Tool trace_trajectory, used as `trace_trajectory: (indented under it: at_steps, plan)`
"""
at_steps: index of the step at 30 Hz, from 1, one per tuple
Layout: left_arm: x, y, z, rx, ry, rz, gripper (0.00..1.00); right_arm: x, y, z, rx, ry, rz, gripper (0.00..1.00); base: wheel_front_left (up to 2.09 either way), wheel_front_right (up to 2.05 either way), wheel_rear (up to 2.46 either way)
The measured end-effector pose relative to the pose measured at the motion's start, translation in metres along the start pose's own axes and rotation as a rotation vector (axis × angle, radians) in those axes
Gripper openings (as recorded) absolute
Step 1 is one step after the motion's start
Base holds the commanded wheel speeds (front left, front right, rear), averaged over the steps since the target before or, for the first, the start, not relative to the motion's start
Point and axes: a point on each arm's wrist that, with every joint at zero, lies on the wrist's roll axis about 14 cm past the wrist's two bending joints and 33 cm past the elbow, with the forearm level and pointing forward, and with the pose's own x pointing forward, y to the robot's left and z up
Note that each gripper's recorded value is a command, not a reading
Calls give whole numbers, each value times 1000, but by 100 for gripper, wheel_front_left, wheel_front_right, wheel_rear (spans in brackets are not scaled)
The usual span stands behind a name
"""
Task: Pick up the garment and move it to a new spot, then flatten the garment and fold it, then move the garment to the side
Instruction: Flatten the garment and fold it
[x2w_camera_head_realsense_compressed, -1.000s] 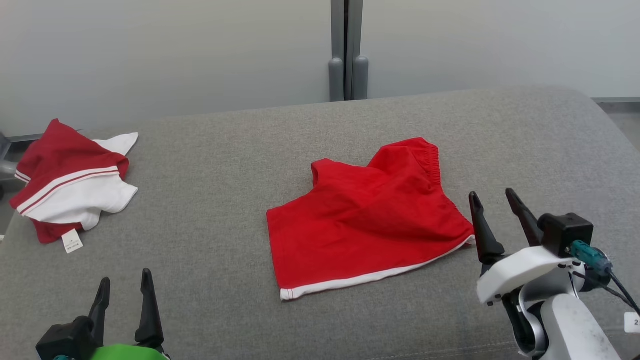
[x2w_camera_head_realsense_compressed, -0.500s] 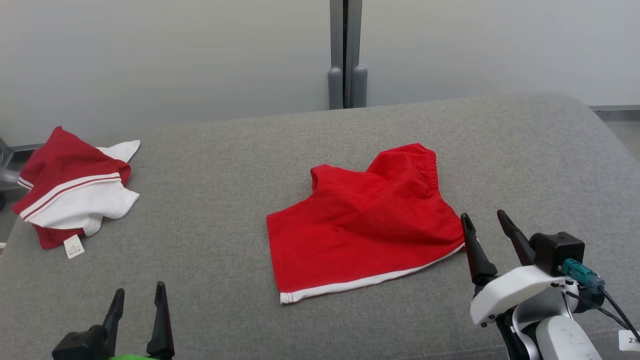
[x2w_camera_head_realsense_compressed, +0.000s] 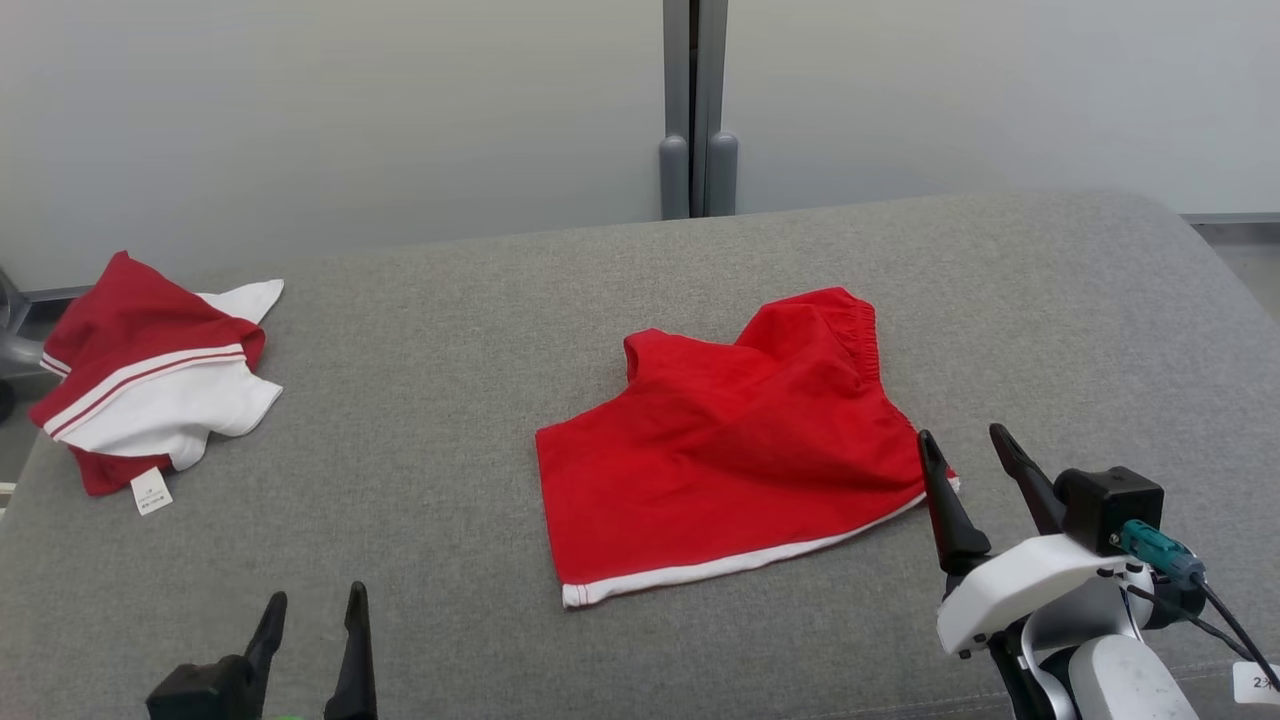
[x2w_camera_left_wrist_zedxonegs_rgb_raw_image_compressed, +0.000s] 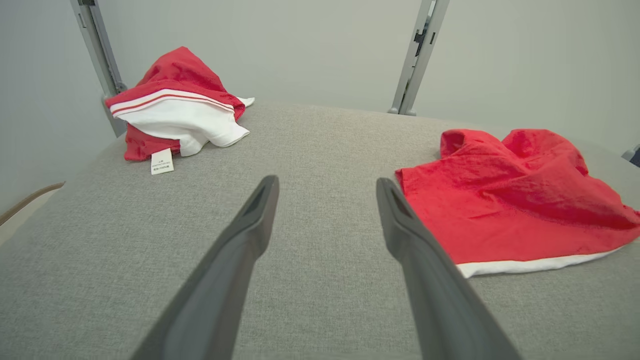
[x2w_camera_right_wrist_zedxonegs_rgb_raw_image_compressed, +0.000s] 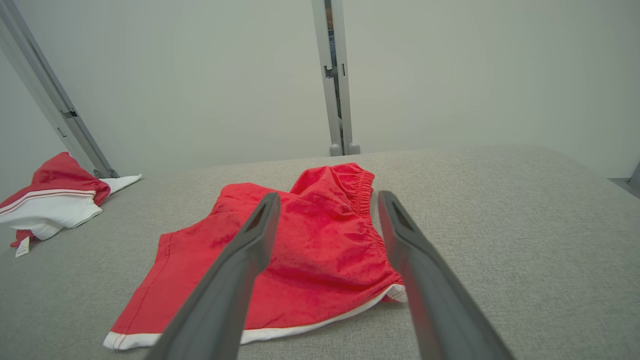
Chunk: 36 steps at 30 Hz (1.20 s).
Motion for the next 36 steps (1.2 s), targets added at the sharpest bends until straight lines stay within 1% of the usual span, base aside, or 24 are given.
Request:
trace_trajectory:
  at_steps: [3,6,12,20,26,32,36]
  plan:
    - [0,-11,-10,3,46,-43,100,0,0,-2,0,6,-2,100,0,0,0]
    - [2,-29,-23,2,103,-107,100,-2,-3,-7,-11,30,-7,100,0,0,0]
    - [10,-67,-50,-17,214,-234,100,-4,-19,-13,-54,66,-27,100,0,0,0]
    - [26,-101,-86,2,347,-354,100,-6,-35,-18,-71,88,-62,100,0,0,0]
    - [44,-112,-108,16,417,-394,100,-1,-47,-24,-77,107,-90,100,0,0,0]
    - [51,-120,-132,18,487,-424,100,-1,-61,-31,-80,127,-128,100,0,0,0]
    - [54,-123,-140,21,506,-438,100,-2,-68,-36,-79,139,-149,100,0,0,0]
